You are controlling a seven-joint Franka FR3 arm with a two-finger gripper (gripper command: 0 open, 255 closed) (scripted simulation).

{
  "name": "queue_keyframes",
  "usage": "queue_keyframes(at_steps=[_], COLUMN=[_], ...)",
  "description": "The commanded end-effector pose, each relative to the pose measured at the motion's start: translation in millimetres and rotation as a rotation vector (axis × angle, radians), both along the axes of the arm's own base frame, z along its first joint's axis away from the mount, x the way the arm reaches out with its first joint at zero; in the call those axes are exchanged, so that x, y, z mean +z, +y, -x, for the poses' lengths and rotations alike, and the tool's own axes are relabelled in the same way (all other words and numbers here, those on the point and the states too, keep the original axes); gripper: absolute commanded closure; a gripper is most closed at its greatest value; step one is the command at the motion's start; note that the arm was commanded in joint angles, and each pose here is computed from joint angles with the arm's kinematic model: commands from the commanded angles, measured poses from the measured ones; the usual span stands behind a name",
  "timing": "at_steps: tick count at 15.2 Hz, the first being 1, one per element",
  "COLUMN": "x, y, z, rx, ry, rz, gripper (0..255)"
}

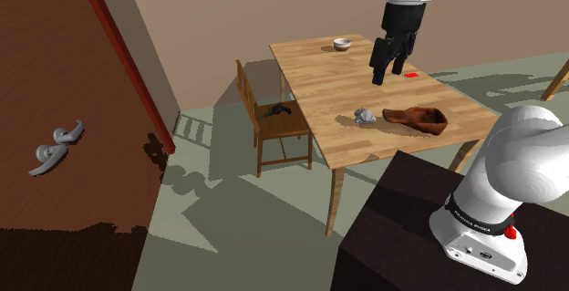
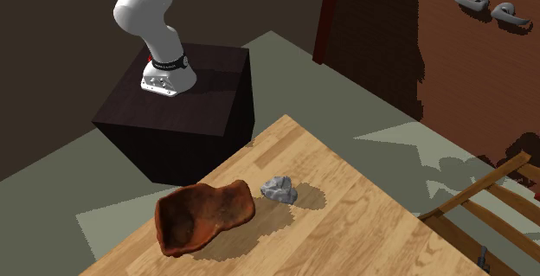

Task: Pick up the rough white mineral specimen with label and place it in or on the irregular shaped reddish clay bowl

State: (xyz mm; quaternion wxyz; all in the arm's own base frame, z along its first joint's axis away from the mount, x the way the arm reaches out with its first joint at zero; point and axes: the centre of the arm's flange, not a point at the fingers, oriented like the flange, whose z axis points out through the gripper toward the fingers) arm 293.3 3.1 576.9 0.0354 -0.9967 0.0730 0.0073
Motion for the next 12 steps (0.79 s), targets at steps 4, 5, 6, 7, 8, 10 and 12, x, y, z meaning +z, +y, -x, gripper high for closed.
queue_keyframes(at_steps=[4, 5, 6, 7, 8, 10, 12], x=[-24, -32, -40, -49, -57, -73, -89], y=[-29, -38, -48, -57, -67, -86, -105], z=[-14, -19, -23, -28, -33, -42, -51], rx=[0.001, 0.001, 0.001, 0.001, 0.002, 0.002, 0.003], ry=[0.007, 0.009, 0.011, 0.014, 0.016, 0.02, 0.025], rz=[-0.001, -0.001, -0.001, -0.002, -0.002, -0.003, -0.003], gripper=[0, 0, 0, 0, 0, 0, 0])
